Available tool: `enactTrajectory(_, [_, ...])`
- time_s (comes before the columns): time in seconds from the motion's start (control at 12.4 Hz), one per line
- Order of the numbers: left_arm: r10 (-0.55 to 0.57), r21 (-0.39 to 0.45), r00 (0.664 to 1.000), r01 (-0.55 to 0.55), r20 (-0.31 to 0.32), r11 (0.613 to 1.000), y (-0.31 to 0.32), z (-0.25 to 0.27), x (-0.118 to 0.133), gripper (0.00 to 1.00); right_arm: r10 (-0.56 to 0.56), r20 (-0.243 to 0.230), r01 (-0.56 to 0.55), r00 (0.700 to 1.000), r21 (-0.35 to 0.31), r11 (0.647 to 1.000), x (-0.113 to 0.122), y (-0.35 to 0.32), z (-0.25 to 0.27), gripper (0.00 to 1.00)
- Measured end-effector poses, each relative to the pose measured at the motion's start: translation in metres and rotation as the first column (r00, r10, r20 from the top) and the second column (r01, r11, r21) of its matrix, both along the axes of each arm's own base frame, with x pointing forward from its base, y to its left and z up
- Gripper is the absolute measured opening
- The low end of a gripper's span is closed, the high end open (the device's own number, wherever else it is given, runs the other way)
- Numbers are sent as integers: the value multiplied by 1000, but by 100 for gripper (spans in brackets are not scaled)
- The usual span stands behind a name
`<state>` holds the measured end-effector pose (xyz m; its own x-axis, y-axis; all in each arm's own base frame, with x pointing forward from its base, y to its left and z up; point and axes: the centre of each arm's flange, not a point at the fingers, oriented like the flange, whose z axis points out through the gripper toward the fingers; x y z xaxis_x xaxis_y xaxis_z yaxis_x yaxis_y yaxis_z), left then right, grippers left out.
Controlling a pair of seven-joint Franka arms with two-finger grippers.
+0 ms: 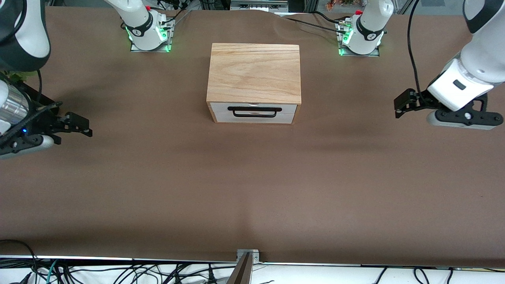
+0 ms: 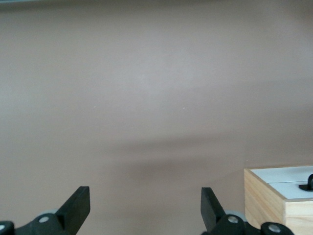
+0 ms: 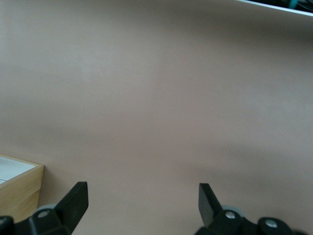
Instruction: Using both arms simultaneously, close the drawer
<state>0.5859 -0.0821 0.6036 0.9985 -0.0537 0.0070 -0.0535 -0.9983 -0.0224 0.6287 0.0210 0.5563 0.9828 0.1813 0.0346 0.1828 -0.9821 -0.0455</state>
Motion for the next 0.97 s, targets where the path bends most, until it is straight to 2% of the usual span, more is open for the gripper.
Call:
enactTrajectory(0.24, [39, 13, 999, -38, -19, 999, 22, -4, -16, 100, -13, 26, 13, 1000, -32, 999, -21, 9, 38, 100])
enactTrajectory(0.4, [58, 16, 998, -58, -15, 998, 33, 0, -23, 100, -8, 27, 9, 1000, -48, 999, -30, 12, 49, 100])
enactTrajectory(0.56, [55, 17, 998, -55, -14, 998, 31, 2, -25, 100, 3, 22, -2, 1000, -73, 997, -40, 14, 56, 100])
enactTrajectory(0.72, [49, 17, 999, -49, -15, 999, 28, 1, -25, 100, 16, 21, -13, 1000, -98, 995, -64, 19, 60, 100])
enactTrajectory(0.89, [48, 17, 999, -47, -15, 999, 27, 1, -25, 100, 35, 24, -33, 999, -101, 994, -84, 29, 65, 100])
enactTrajectory(0.97, [47, 17, 999, -47, -15, 999, 27, 1, -25, 100, 43, 28, -40, 999, -101, 994, -87, 33, 67, 100])
